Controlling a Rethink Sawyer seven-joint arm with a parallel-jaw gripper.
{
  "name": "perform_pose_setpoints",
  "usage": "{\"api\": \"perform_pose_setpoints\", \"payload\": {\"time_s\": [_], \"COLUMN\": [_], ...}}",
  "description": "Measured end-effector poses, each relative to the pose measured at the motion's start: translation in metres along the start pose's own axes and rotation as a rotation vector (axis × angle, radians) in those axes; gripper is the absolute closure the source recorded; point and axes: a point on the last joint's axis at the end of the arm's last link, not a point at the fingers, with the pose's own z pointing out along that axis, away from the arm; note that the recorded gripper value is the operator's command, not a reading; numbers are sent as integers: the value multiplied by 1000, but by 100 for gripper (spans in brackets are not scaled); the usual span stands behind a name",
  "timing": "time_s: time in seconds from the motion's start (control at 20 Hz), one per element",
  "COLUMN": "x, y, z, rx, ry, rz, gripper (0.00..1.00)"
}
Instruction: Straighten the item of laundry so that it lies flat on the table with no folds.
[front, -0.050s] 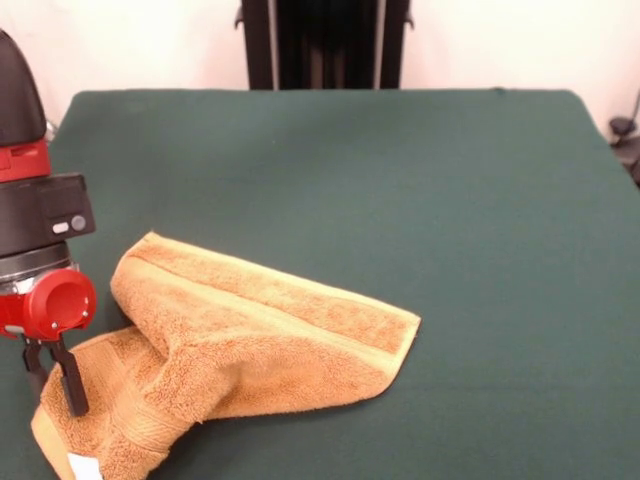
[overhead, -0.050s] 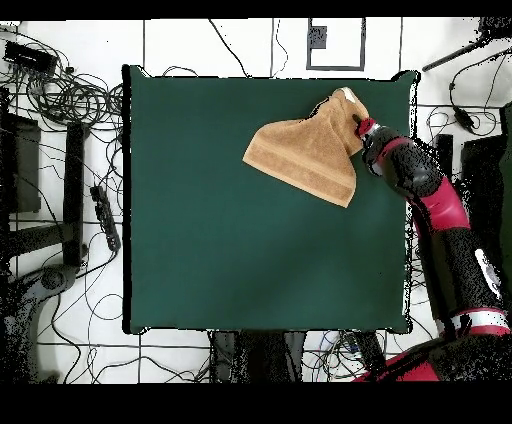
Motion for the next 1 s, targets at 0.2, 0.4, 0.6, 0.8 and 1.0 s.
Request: {"api": "perform_pose_setpoints", "payload": {"time_s": [0.2, 0.4, 0.6, 0.8, 1.0], "x": [1, 0, 0, 0, 0], "y": [1, 2, 3, 3, 3], "z": [1, 2, 2, 3, 3], "rx": [-5, -9, -15, -19, -21], "ry": [3, 3, 4, 5, 6], "rz": [4, 12, 21, 29, 34], "gripper": [0, 0, 0, 0, 0]}}
